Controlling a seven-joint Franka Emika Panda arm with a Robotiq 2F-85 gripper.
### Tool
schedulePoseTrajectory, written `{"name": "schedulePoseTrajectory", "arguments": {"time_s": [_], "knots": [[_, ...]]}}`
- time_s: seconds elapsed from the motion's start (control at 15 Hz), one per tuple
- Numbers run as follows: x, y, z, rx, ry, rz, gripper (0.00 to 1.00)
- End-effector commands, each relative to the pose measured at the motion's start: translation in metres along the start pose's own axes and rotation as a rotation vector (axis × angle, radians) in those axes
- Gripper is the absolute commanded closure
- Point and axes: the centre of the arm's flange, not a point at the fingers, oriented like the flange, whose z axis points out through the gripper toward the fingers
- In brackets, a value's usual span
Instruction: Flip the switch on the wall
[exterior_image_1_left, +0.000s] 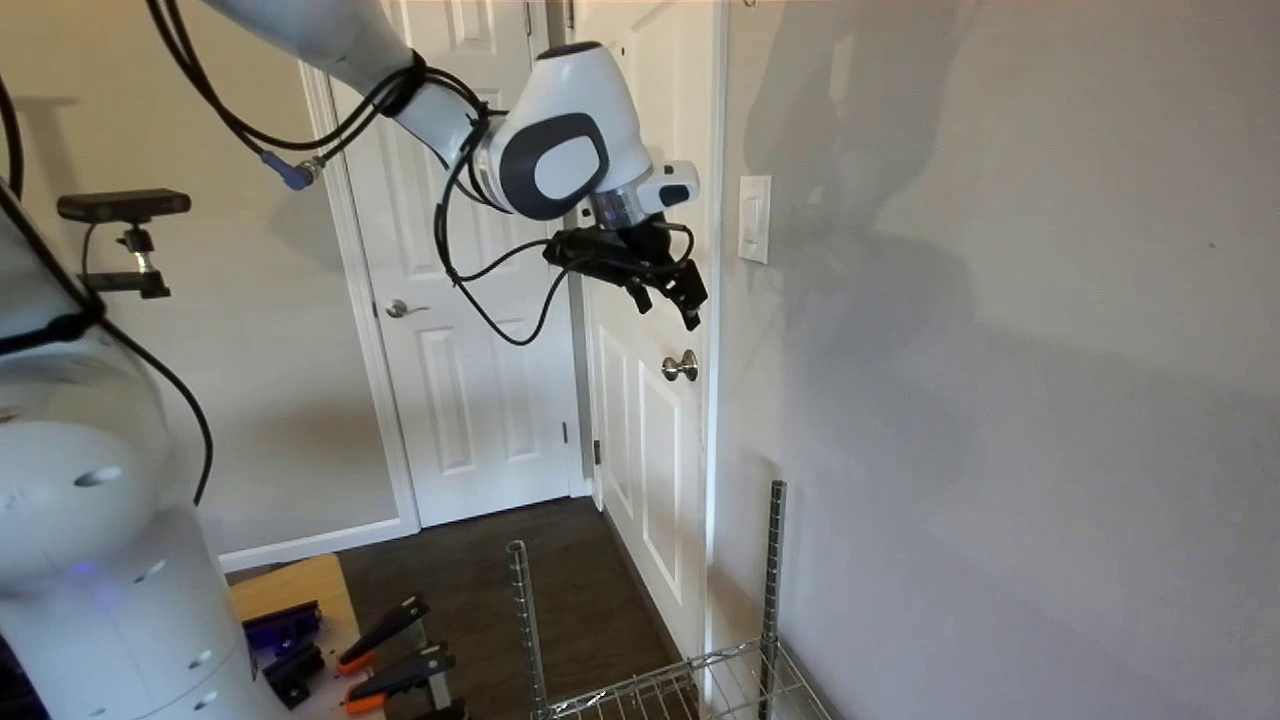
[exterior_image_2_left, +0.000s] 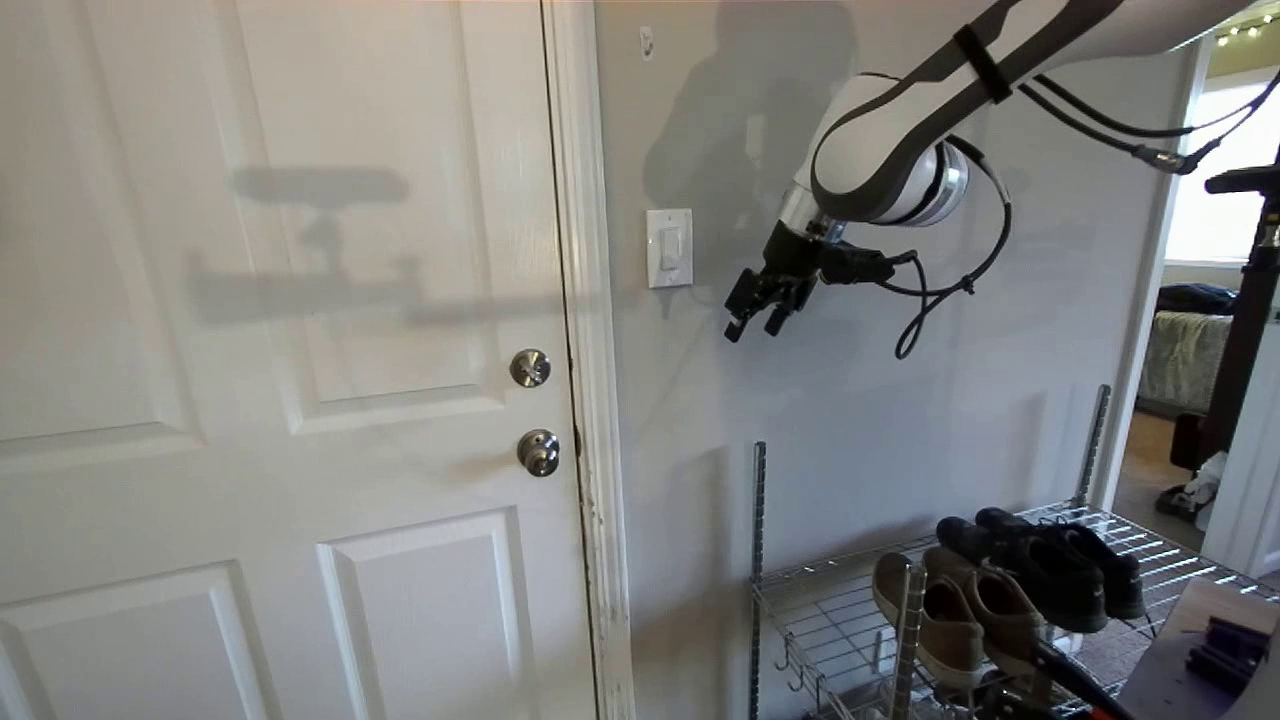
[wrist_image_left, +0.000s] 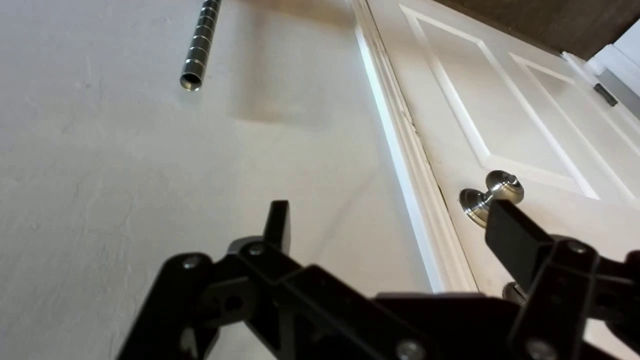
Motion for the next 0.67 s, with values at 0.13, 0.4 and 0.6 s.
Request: {"name": "schedulePoseTrajectory", "arguments": {"time_s": [0.13, 0.4, 0.6], "knots": [[-0.002, -0.001, 0.001, 0.002, 0.002, 0.000, 0.00], [0.000, 0.001, 0.005, 0.005, 0.029, 0.001, 0.00], [0.022, -0.009, 0.019, 0.022, 0.157, -0.021, 0.00]]}}
